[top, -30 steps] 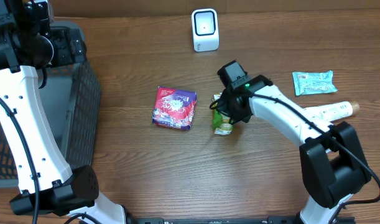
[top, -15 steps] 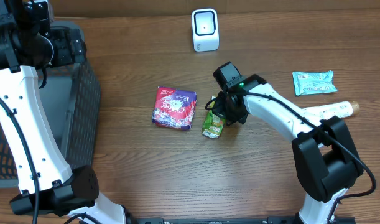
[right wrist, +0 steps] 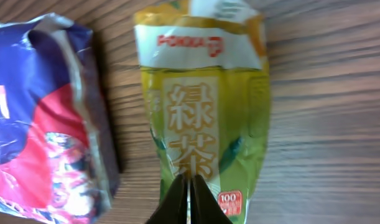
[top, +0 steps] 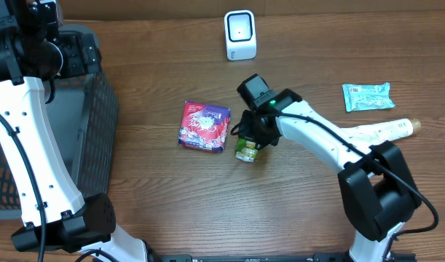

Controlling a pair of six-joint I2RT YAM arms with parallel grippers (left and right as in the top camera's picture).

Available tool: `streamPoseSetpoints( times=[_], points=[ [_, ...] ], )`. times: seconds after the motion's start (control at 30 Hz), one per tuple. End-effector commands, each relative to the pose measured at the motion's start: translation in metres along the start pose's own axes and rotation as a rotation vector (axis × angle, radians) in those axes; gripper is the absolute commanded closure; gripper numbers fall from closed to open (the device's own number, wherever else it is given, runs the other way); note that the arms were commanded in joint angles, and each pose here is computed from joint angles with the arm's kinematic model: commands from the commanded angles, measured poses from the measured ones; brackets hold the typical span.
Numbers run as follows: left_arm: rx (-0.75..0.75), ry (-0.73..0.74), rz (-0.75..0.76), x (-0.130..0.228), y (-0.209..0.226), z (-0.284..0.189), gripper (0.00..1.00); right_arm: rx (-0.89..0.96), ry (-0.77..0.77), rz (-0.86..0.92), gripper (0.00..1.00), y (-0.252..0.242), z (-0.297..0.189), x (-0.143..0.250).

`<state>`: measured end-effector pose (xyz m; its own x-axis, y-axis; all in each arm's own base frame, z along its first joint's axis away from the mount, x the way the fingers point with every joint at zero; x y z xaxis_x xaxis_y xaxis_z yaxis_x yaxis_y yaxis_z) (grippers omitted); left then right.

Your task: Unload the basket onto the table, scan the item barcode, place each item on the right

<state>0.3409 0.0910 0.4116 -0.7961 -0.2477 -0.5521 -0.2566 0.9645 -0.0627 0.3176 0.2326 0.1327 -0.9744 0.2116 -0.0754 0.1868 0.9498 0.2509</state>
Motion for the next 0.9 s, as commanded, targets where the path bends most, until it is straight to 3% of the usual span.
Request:
streamPoseSetpoints(
  times=[0.0,0.3,0.5,0.67,0.83,0.87],
  points=[
    [0.012,-0.009,0.022,0.0,-0.003,-0.003,0.01,0.046,0.086,0.018,0.94,0.001,0.038,0.017],
    [0.012,-0.009,0.022,0.0,-0.003,-0.003,0.0,0.022,0.125,0.064,0.95,-0.006,0.048,0.009],
    [0.012,-0.009,0.022,0.0,-0.003,-0.003,0.01,0.035,0.019,0.038,0.8,0.002,0.011,-0.011],
    [0.012,-0.009,0.022,0.0,-0.003,-0.003,0.01,0.032,-0.098,0.007,0.58,0.003,-0.041,-0.026],
    [0.012,-0.009,0.022,0.0,-0.003,-0.003,0.0,0.033,-0.047,0.001,0.54,0.003,-0.043,-0.015],
    [0.012,-0.009,0.022,0.0,-0.003,-0.003,0.0,0.044,-0.042,-0.005,0.5,0.003,-0.039,-0.011]
  ],
)
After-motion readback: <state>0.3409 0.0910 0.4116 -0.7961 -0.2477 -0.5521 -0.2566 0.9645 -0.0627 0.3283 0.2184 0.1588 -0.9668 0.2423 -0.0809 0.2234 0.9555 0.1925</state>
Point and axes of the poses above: each gripper's point midway between its finger pads, its own z axis out along the fingers, its own y axis along the line the jaws close on, x = y × z, the point moved 9 cm from there along -z, back along the fingers, and after that the axes turned 3 degrees about -z, right-handed, at the moved point
